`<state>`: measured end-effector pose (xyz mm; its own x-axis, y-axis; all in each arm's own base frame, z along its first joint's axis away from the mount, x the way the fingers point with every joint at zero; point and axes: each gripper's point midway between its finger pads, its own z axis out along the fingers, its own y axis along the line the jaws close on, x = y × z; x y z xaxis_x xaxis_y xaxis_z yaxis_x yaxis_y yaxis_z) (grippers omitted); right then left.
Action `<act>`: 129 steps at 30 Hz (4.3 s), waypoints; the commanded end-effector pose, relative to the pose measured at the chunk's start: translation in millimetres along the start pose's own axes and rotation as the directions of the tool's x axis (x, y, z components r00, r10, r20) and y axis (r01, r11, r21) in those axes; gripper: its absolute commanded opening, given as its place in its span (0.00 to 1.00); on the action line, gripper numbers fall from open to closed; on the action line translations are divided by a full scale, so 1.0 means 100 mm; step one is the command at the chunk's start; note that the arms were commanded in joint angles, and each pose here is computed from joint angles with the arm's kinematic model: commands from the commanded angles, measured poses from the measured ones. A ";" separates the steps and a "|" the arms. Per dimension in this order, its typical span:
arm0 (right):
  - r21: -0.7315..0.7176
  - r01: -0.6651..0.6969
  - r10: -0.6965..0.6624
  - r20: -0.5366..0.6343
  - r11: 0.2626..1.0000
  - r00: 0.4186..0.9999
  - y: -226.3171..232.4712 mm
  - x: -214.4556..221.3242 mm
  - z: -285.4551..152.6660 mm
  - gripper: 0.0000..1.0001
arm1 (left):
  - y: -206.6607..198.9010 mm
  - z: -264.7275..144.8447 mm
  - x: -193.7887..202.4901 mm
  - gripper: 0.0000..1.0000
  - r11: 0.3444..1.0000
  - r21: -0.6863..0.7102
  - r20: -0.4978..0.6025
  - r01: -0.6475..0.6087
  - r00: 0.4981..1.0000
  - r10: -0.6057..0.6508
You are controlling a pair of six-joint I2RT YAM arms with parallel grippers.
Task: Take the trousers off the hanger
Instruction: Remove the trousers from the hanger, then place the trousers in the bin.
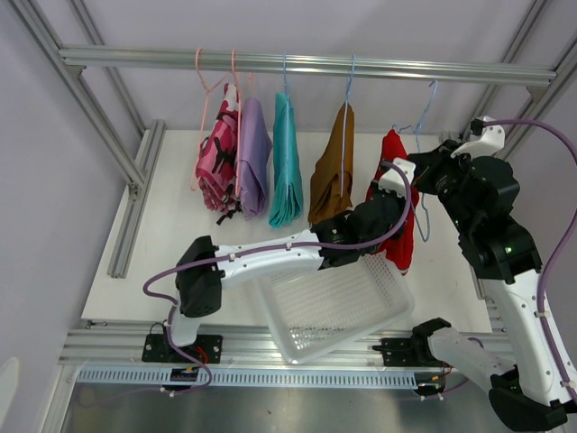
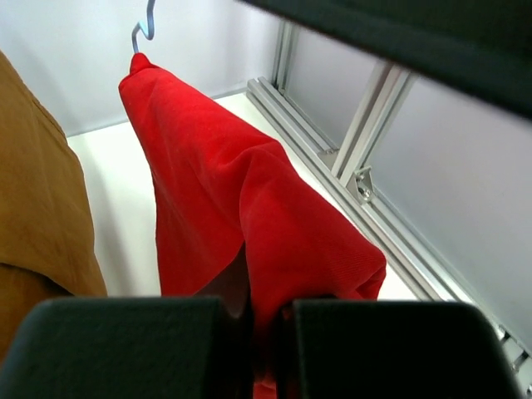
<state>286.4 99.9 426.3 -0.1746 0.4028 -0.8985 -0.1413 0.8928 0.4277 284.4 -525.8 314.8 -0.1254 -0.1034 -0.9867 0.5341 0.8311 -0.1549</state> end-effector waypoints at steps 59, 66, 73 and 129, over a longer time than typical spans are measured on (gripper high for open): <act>0.313 -0.013 0.009 0.014 0.950 1.000 -1.07 1.22 0.30 0.00 | 0.05 -1.02 -2.55 0.01 0.995 0.098 0.376 -0.014 0.926 -0.024; 0.317 -0.006 0.009 -0.009 0.949 1.000 -1.13 1.33 0.30 0.00 | 0.25 -1.22 -2.71 0.00 0.998 0.056 0.400 -0.013 0.916 -0.011; 0.332 -0.002 0.007 -0.012 0.943 1.000 -1.21 1.33 0.21 0.00 | 0.61 -1.59 -2.89 0.01 1.000 0.023 0.431 0.022 0.902 -0.029; 0.303 0.008 0.015 -0.075 0.953 0.997 -1.27 1.49 0.03 0.00 | 1.77 -2.92 -0.88 0.01 0.979 -0.073 0.134 0.191 0.974 -0.180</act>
<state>278.2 46.9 232.2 -0.2715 0.4005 -0.8752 0.1752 0.9147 0.3642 143.6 -230.7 362.8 -0.0813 -0.1777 -0.9807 0.4975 0.8454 -0.1944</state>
